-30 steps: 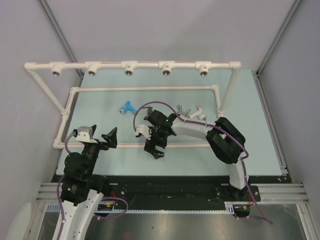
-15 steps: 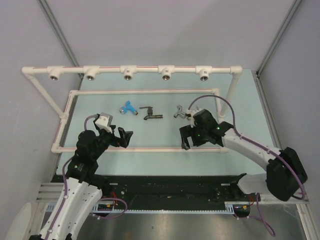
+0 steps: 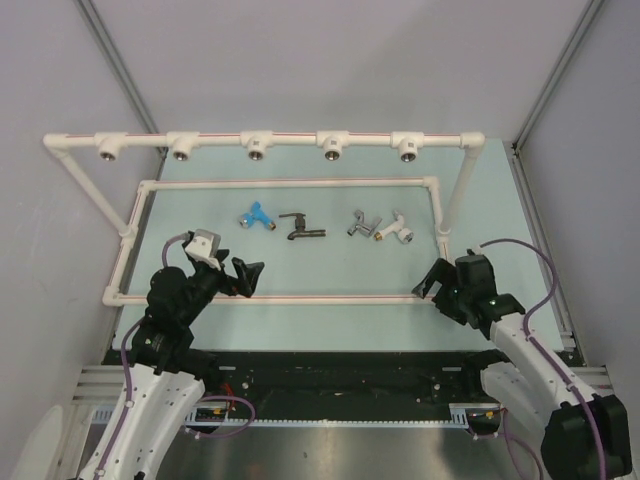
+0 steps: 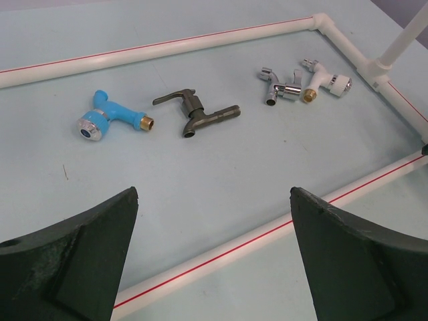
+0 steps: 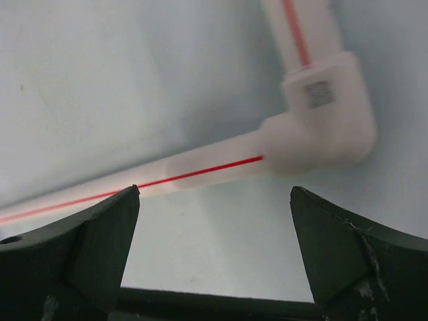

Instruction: Install the water faucets

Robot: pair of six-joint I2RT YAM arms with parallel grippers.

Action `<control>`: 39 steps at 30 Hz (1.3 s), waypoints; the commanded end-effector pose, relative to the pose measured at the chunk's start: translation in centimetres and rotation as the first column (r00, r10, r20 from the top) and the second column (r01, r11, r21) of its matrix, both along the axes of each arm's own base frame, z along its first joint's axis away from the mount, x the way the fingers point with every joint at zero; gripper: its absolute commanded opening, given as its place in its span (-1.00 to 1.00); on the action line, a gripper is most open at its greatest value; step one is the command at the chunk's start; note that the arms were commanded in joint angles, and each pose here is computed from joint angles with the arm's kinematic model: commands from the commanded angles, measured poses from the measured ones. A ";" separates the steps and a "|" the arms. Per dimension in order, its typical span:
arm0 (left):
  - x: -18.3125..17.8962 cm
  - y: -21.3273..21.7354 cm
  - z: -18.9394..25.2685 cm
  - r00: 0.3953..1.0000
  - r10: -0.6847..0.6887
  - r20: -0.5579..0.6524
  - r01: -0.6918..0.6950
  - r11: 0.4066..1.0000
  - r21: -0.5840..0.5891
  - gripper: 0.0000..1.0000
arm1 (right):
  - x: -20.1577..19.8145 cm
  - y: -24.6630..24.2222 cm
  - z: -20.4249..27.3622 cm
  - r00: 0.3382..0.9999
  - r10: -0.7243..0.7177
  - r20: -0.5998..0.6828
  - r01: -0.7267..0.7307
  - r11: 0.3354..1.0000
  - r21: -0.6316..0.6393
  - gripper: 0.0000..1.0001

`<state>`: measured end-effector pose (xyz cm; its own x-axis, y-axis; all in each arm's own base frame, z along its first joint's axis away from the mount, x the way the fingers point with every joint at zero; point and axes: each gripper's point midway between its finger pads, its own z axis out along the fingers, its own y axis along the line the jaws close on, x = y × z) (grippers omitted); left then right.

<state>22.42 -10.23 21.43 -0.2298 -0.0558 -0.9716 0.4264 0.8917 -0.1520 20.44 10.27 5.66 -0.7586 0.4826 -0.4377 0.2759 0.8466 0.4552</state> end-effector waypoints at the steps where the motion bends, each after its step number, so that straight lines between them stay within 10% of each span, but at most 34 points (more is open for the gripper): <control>1: -0.1 -0.1 1.7 0.999 -0.009 0.047 0.010 1.000 -0.002 1.00 | 0.8 -0.8 -0.7 0.989 -0.148 -0.016 0.148 0.977 0.156 0.98; 21: 0.2 0.2 1.0 1.000 0.006 0.026 -0.007 1.000 0.017 1.00 | 13.7 -8.9 -0.9 0.835 -0.535 0.130 0.463 0.810 0.359 0.93; 39: 2.8 3.5 -2.4 0.942 0.272 -0.198 -0.263 0.962 0.069 1.00 | 16.9 -9.5 2.8 0.864 -0.396 0.311 0.375 0.918 0.128 0.98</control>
<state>24.26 -7.84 16.90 -0.4292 -0.0445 -0.9021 0.2301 0.9604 -0.1569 36.31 1.17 5.45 -0.3349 0.8443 -0.4183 0.4537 0.5336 0.7138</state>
